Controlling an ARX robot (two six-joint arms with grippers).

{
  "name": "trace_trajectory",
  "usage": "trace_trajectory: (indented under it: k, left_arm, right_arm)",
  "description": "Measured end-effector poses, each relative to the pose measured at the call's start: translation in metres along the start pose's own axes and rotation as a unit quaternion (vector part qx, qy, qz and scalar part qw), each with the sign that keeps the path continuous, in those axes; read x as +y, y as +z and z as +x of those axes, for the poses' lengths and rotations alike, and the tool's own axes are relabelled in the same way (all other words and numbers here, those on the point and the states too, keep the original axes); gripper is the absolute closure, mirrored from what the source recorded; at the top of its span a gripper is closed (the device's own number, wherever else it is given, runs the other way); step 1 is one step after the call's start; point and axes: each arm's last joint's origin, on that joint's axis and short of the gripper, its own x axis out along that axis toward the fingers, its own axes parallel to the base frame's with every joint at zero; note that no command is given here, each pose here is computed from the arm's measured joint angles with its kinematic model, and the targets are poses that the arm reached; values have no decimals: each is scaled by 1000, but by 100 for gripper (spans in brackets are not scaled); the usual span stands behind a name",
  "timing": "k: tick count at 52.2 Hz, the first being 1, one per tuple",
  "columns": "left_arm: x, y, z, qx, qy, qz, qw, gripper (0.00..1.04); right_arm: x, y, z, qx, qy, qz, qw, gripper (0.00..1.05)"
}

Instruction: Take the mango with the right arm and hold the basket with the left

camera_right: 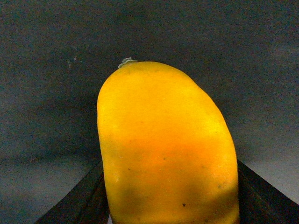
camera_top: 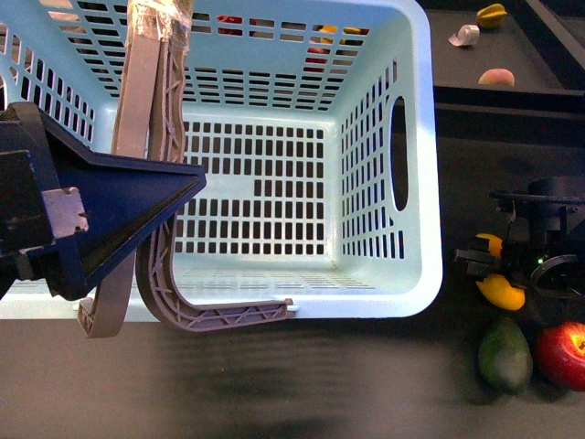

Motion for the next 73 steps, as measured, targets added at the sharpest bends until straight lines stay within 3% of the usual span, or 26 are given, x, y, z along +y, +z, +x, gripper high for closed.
trace_trajectory:
  k: [14,25,43,57,73]
  left_arm:
    - [0,0,0,0,0,0,1000,92]
    - [0,0,0,0,0,0,1000,92]
    - [0,0,0,0,0,0,1000,92]
    - [0,0,0,0,0,0,1000,92]
    - [0,0,0,0,0,0,1000,92]
  right_arm:
    - [1,25,-52,-56,38,39,997,46]
    - [6,56,-124,-121,82,62,987,46]
    - [20,79,-243,-209,162,71,962,46]
    - [70,76,-312,-241,256,19,936,46]
    - [144,57,-315,-214,308,-48,926,46]
